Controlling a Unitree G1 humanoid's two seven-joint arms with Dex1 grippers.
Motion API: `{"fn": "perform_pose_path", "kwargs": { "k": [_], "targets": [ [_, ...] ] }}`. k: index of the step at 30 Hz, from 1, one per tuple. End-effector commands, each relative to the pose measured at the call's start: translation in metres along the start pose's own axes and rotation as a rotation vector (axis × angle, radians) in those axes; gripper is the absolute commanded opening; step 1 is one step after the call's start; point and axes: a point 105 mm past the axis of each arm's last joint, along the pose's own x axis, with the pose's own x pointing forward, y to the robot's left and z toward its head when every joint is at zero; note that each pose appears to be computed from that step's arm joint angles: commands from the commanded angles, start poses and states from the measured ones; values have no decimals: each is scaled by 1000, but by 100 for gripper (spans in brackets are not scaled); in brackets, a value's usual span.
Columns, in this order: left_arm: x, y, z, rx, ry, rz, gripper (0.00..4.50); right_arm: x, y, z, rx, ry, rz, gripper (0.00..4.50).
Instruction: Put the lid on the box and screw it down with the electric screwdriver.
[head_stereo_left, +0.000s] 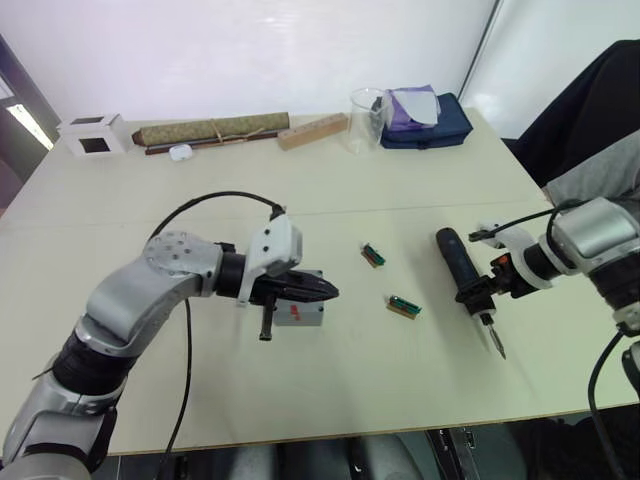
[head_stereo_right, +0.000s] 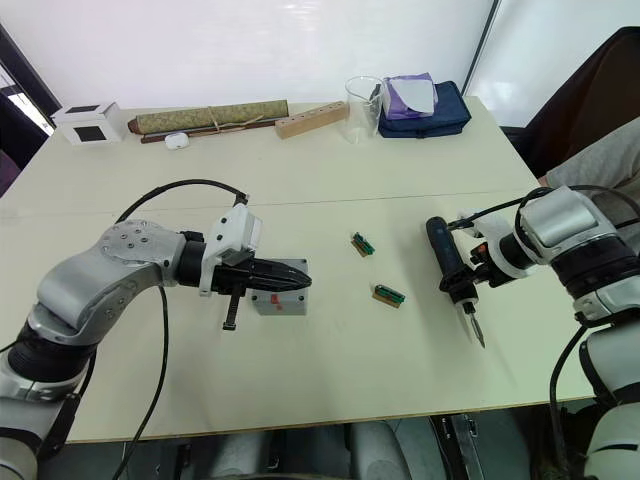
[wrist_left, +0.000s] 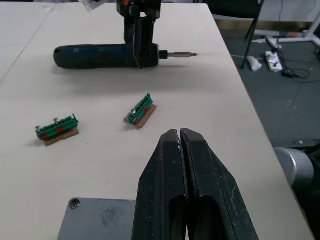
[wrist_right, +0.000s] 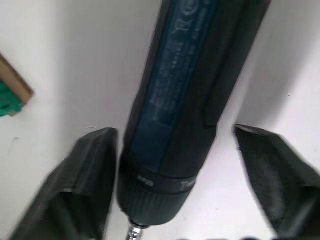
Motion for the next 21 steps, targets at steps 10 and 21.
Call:
{"fn": "perform_pose_path", "kwargs": {
  "k": [10, 21],
  "targets": [
    [-4, 3, 3, 26, -6, 47, 0, 10, -5, -6, -40, 68, -8, 213],
    [-47, 43, -34, -71, 76, 239, 0, -118, 36, 118, -106, -831, 196, 213]
  ]
}}
